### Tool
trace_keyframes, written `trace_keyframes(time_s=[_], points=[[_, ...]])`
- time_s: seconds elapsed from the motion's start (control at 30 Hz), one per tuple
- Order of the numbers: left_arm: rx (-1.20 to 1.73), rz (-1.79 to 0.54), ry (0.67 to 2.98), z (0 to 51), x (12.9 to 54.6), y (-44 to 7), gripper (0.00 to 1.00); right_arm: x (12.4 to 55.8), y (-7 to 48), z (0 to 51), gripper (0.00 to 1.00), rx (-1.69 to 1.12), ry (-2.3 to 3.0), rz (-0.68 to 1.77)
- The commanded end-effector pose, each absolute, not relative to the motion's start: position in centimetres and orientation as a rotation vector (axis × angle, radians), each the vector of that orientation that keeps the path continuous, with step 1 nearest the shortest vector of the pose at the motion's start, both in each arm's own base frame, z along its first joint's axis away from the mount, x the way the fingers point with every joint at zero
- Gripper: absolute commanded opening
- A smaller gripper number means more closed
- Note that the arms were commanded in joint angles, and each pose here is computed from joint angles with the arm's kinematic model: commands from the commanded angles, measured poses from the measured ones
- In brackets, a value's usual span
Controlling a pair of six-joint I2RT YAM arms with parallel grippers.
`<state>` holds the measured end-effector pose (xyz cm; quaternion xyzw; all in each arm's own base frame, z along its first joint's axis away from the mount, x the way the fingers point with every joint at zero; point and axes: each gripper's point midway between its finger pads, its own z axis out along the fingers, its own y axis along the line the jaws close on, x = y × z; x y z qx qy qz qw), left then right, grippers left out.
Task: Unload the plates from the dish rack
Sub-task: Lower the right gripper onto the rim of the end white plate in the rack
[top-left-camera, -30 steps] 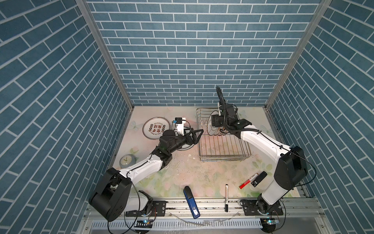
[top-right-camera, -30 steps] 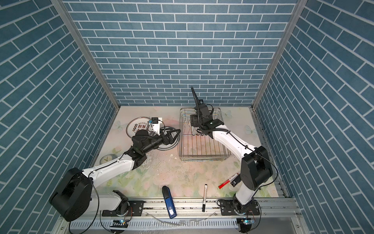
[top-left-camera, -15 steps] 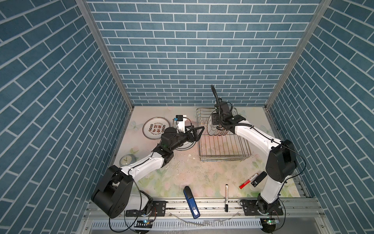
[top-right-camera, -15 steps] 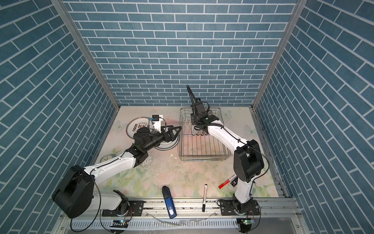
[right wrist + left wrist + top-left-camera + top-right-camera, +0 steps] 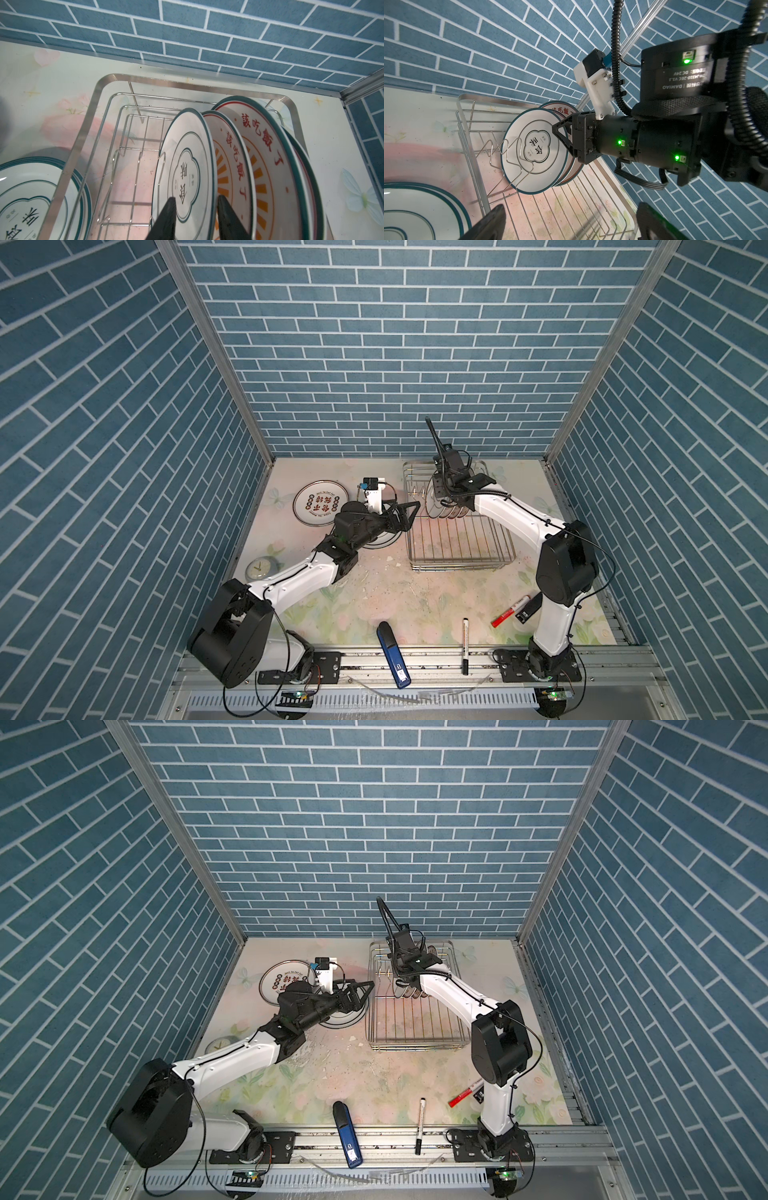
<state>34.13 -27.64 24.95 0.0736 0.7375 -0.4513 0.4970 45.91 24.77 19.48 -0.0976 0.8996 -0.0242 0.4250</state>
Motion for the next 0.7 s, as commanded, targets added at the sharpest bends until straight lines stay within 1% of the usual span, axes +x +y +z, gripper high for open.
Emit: trace_keyframes(time_s=[0.0,0.3,0.67], points=[[0.174,-1.070,1.771,25.4,34.3,-27.5,1.00,46.3,24.9,20.2,0.33,-0.216,2.244,-0.082],[0.153,-1.053,1.777,24.8,34.2,-27.0,1.00,47.1,24.3,20.3,0.28,-0.173,2.208,-0.198],[0.156,-1.038,1.809,24.0,34.2,-27.0,1.00,47.6,24.8,20.1,0.24,-0.122,2.204,-0.166]])
